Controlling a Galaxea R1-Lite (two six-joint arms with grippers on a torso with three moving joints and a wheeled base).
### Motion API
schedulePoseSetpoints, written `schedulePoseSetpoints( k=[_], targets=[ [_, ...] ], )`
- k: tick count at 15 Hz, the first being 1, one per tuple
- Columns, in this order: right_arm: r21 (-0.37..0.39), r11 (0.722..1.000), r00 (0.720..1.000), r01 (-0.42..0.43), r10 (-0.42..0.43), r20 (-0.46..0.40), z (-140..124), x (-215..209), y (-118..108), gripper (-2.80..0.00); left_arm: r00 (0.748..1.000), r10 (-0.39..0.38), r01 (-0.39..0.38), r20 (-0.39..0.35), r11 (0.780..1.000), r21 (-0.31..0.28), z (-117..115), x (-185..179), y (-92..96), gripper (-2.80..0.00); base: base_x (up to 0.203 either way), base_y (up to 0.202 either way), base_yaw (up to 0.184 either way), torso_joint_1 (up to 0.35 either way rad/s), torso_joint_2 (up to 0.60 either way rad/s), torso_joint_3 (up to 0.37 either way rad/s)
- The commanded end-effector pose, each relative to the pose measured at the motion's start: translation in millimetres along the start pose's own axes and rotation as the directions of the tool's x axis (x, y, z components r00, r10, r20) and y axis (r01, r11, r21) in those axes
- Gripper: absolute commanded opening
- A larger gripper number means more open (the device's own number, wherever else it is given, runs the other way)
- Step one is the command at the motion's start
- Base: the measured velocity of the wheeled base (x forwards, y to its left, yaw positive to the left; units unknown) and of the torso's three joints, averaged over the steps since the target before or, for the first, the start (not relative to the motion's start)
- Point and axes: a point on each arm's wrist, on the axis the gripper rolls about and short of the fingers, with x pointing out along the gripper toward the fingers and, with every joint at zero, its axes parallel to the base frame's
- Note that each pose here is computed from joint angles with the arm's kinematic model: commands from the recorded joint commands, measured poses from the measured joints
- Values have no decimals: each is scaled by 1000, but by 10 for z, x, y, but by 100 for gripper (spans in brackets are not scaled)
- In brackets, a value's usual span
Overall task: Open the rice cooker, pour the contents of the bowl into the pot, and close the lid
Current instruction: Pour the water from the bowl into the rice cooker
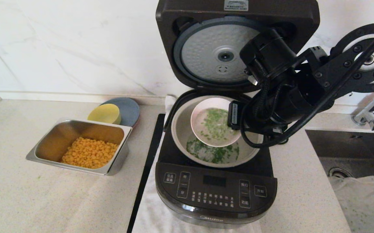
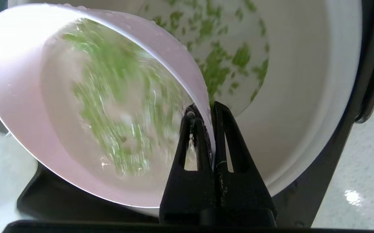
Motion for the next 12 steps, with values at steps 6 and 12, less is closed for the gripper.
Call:
schedulePoseSetpoints(
  k=[6, 12],
  targets=[
    [-44, 989, 982, 144, -137, 133, -123, 73, 148, -280, 1000, 1, -1, 0, 1000, 0, 0, -1, 0, -280, 0, 0, 0, 0, 0, 0],
    [-197, 931, 916, 308, -235, 324, -400, 90, 391, -280, 1000, 1, -1, 0, 1000, 0, 0, -1, 0, -280, 0, 0, 0, 0, 0, 0]
  ],
)
